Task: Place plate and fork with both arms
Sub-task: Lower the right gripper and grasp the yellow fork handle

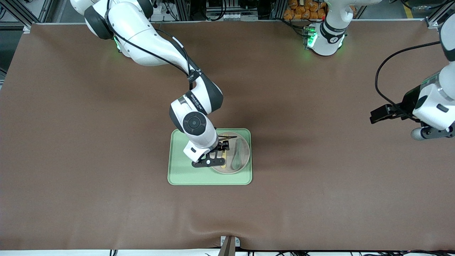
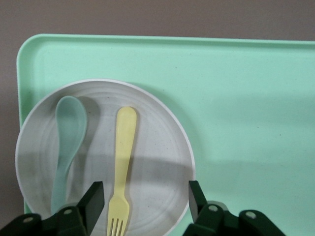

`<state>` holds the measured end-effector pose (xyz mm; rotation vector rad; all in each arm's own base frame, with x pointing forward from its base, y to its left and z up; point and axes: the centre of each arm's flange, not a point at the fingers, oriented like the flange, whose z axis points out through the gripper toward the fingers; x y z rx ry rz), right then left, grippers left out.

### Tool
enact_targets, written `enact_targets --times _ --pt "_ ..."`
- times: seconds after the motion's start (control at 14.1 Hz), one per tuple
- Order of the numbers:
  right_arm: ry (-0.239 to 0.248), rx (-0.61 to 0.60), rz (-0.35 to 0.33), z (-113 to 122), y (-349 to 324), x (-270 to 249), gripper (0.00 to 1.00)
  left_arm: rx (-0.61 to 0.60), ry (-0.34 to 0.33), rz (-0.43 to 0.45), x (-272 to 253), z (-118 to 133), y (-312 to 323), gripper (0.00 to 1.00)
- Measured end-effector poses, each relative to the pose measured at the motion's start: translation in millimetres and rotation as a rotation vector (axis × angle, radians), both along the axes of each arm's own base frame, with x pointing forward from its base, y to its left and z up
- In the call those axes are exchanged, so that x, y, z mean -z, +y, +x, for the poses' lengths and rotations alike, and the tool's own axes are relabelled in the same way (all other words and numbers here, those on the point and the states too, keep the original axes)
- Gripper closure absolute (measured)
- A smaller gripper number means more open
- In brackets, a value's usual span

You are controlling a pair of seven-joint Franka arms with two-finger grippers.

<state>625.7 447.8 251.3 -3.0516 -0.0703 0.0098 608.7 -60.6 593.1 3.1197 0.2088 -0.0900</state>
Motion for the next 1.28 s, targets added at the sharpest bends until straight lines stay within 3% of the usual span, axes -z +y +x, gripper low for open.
enact_targets --times 0.71,0.99,1.28 --pt "-0.003 0.036 0.004 -14.8 22.7 35.4 0.36 0.016 0.056 0.064 10.2 -4.6 11.5 0.0" --pt "-0.006 0.032 0.006 -17.6 27.9 41.1 0.38 0.033 0.024 0.063 -25.8 -24.9 1.8 0.0" --pt "-0.007 0.025 0.006 -21.3 32.5 47.5 0.42 0.032 0.019 0.063 -30.3 -28.2 2.7 0.0"
